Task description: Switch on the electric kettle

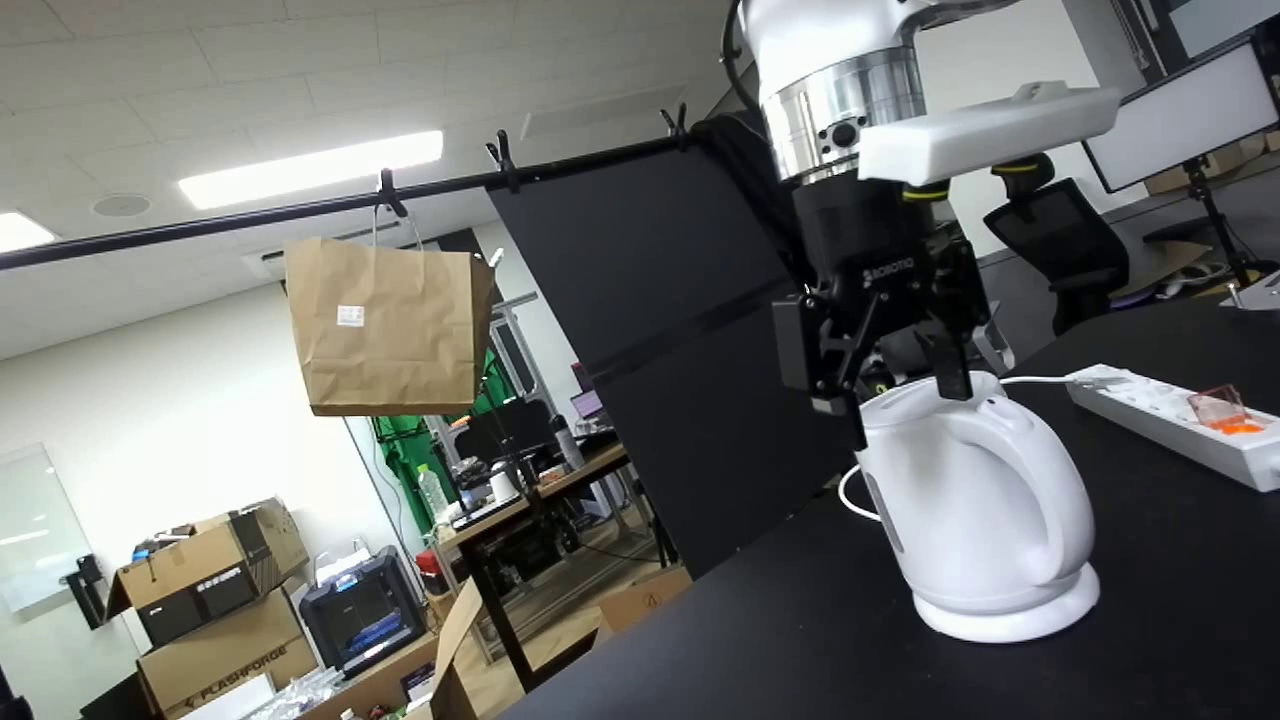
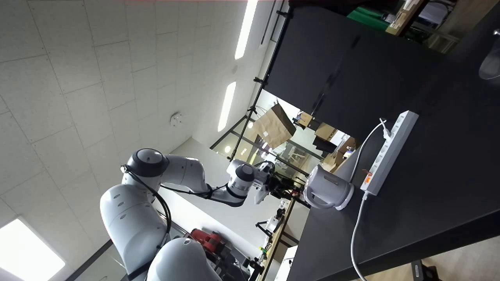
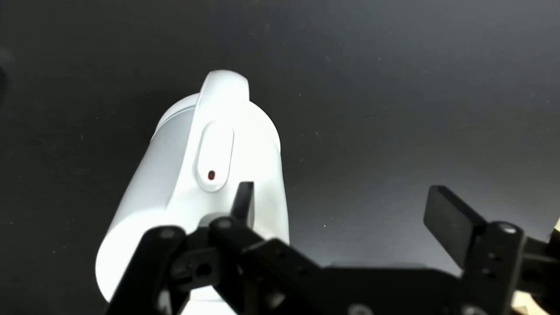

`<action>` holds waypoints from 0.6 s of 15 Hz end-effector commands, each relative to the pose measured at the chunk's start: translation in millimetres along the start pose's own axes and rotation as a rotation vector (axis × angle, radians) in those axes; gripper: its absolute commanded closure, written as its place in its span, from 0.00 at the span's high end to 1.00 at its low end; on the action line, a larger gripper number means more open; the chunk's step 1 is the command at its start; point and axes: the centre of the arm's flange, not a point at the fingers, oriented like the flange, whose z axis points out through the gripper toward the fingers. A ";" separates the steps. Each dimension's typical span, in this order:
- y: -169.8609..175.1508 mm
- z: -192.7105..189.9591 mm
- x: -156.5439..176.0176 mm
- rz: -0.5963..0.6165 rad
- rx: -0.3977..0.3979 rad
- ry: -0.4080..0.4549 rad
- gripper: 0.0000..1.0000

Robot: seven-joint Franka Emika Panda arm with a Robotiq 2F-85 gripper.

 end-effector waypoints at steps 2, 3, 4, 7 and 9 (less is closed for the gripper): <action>0.4 -3.0 11.1 0.018 -0.022 -0.030 1.00; 1.2 -2.6 11.4 0.018 -0.026 -0.036 1.00; 1.9 -2.2 11.4 0.019 -0.028 -0.038 1.00; 5.0 0.2 11.5 0.024 -0.031 -0.057 1.00; 5.8 1.0 10.8 0.025 -0.036 -0.067 1.00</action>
